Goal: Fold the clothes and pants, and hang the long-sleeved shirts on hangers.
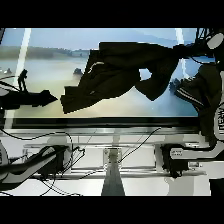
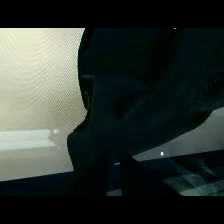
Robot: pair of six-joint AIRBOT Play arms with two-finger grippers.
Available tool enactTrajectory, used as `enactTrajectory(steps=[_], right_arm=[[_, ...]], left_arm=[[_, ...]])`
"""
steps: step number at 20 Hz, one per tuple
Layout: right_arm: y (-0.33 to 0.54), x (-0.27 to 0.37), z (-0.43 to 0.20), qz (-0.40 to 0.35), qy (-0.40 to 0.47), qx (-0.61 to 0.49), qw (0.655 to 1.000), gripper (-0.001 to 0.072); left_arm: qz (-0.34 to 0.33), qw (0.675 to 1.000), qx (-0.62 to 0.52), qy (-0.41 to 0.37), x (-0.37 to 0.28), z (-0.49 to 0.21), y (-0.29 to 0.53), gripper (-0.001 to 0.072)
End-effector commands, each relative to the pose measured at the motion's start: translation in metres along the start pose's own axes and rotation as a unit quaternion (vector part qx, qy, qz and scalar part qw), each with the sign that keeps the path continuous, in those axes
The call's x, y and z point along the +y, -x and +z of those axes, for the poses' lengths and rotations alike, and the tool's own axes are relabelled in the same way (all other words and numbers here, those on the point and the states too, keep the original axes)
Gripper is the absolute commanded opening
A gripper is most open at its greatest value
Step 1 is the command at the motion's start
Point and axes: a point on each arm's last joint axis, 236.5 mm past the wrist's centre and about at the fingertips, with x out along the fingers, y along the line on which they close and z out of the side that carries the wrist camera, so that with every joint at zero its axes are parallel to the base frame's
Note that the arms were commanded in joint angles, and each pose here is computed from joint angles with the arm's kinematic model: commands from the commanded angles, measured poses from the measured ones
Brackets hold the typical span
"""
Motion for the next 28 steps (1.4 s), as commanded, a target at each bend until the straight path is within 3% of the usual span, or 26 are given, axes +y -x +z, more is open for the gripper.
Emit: enactTrajectory(steps=[1, 2, 8, 11, 18, 19, 20, 22, 24, 28], right_arm=[[0.002, -0.004, -0.012, 0.004, -0.018, 0.025, 1.0, 0.0497], [0.001, 0.0, -0.012, 0.007, -0.014, 0.025, 1.0, 0.0497], [-0.002, 0.01, -0.009, 0.01, -0.004, 0.02, 1.0, 0.0495], [-0.003, 0.015, -0.009, 0.013, 0.004, 0.021, 1.0, 0.0488], [-0.014, 0.101, 0.001, 0.054, 0.155, -0.005, 0.986, 0.0488], [-0.017, 0.12, 0.005, 0.061, 0.176, -0.018, 0.982, 0.0487], [-0.02, 0.138, 0.006, 0.068, 0.192, -0.027, 0.979, 0.0486], [-0.033, 0.176, -0.003, 0.087, 0.229, -0.026, 0.969, 0.0485], [-0.049, 0.216, -0.03, 0.114, 0.306, 0.0, 0.945, 0.0486], [-0.077, 0.312, -0.08, 0.162, 0.474, -0.01, 0.865, 0.0486]], left_arm=[[-0.01, 0.999, 0.029, 0.029, 0.004, -0.031, -0.015, 0.0539], [-0.009, 0.999, 0.03, 0.028, 0.005, -0.032, -0.015, 0.0646], [0.057, 0.996, 0.066, -0.004, 0.037, -0.049, -0.013, 0.0634], [0.023, 0.997, 0.075, 0.027, 0.029, -0.054, -0.026, 0.0633], [-0.032, 0.992, 0.099, 0.071, 0.031, -0.057, -0.062, 0.0631], [-0.034, 0.99, 0.109, 0.079, 0.033, -0.061, -0.067, 0.0549], [-0.035, 0.989, 0.115, 0.086, 0.036, -0.063, -0.071, 0.041], [-0.038, 0.988, 0.115, 0.091, 0.038, -0.063, -0.075, 0.0037], [-0.041, 0.99, 0.113, 0.076, 0.037, -0.062, -0.075, 0.0016], [-0.056, 0.99, 0.099, 0.085, 0.03, -0.054, -0.076, 0.0016]])
